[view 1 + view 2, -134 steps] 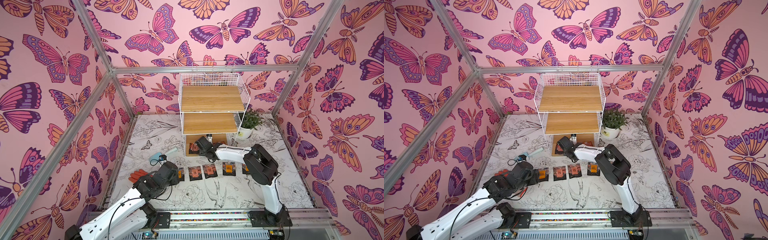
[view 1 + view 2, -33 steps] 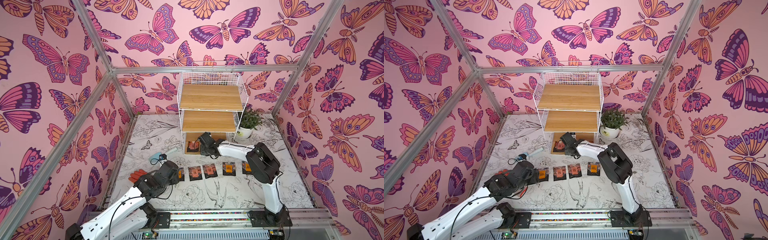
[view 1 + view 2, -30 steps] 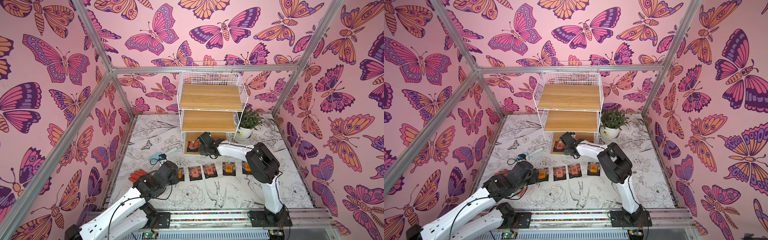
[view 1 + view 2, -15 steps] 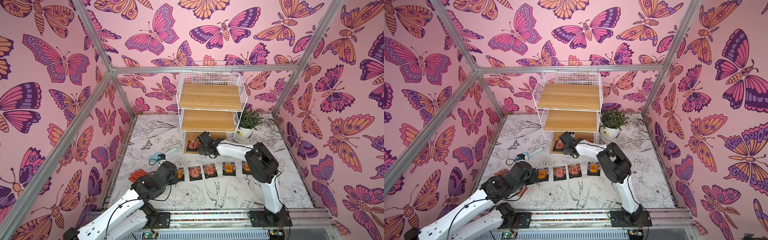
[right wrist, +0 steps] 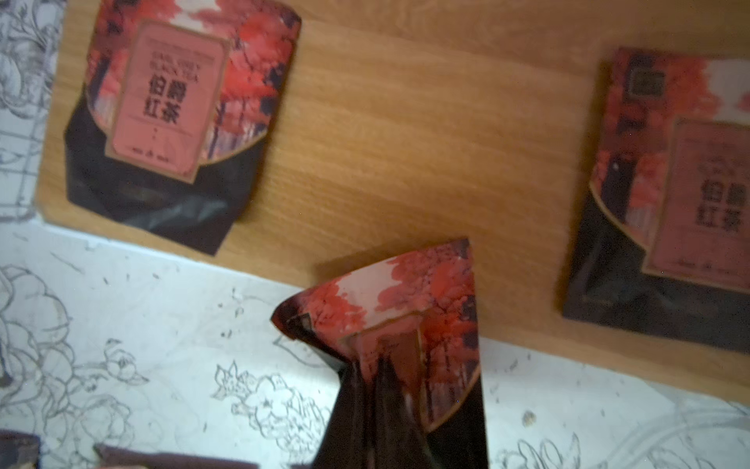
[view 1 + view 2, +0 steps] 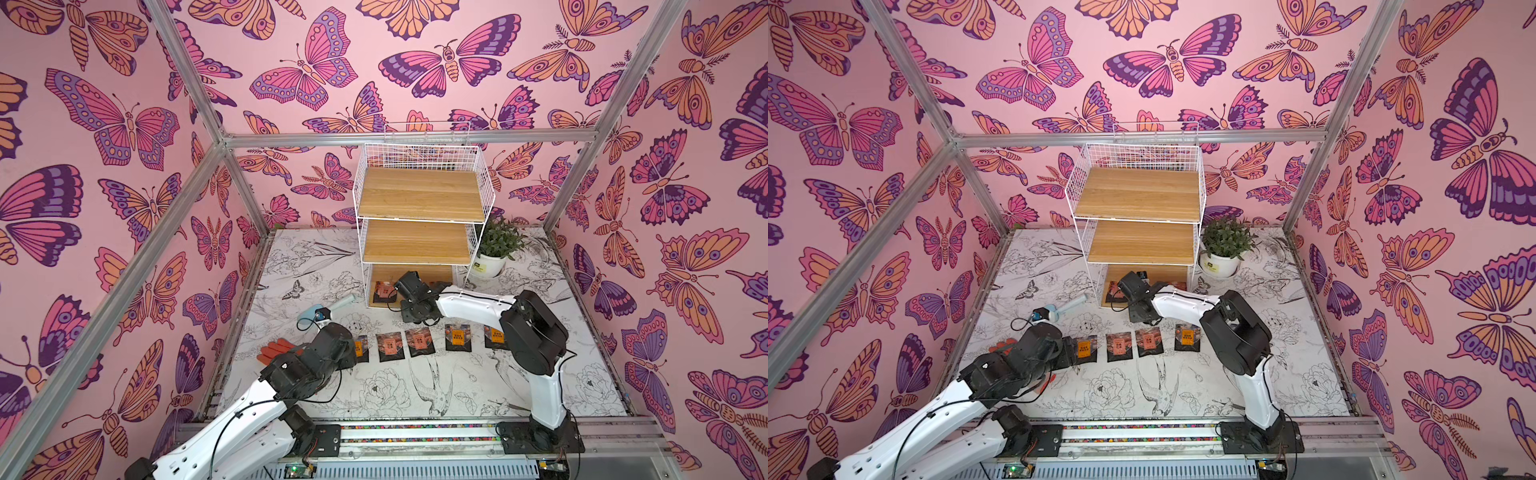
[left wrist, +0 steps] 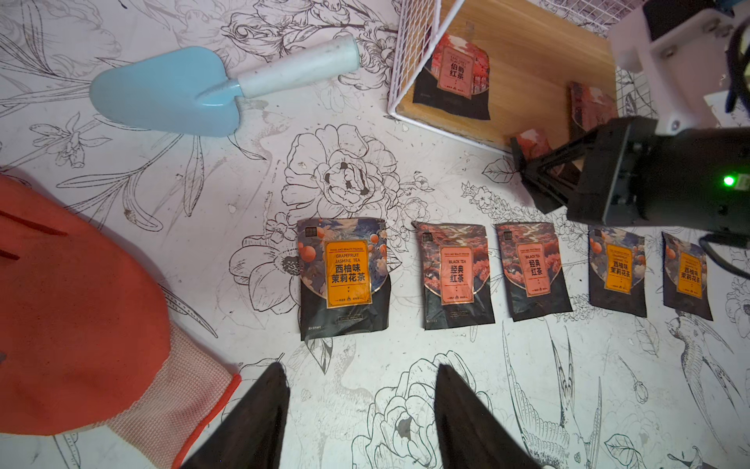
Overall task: Remove the tea bags from the shelf
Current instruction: Pick up the tea bag from the shelf, then place the tea bag at the center of the board.
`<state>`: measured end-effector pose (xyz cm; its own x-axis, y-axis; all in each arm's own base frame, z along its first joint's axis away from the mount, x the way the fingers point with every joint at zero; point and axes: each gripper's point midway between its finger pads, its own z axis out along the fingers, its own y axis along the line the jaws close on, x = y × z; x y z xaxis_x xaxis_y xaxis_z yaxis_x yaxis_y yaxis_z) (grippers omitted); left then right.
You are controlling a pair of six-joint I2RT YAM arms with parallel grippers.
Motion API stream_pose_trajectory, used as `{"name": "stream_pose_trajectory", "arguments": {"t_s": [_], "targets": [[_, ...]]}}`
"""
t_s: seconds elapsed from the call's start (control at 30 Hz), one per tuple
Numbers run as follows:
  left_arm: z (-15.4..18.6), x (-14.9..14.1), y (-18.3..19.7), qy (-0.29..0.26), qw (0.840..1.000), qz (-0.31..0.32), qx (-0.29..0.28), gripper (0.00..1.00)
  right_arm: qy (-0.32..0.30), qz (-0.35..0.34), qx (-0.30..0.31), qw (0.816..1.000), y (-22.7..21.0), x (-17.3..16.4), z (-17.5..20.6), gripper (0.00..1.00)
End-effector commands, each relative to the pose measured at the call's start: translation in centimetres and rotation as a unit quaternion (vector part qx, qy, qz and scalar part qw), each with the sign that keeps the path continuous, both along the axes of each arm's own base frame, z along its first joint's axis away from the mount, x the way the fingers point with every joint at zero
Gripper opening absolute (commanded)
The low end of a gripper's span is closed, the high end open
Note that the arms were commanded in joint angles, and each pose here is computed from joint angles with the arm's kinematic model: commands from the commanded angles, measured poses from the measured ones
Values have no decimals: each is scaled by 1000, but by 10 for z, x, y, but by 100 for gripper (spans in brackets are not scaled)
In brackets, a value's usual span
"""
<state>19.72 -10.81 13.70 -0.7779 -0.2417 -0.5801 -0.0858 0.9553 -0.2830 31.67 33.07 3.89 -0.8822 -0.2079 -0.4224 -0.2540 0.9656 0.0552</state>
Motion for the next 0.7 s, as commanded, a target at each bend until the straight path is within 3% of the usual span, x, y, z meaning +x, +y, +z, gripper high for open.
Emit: {"name": "stream_pose_trajectory", "arguments": {"t_s": [0.0,0.27,0.47,0.67], "targets": [[0,1,2,-2,1000,-7,13,61,-5,3,-10,1000,-12,-23,26,0],[9,8,-24,-10,998,-61,-13,62,-19,-81,-40,996,-102,-84,65,0],[20,18,-56,5,991,-129,-16,62,-3,-190,-2,982,-164,-127,47,0],[18,19,-62,6,988,-157,-8,62,-12,-230,-6,973,-196,-138,38,0]]}}
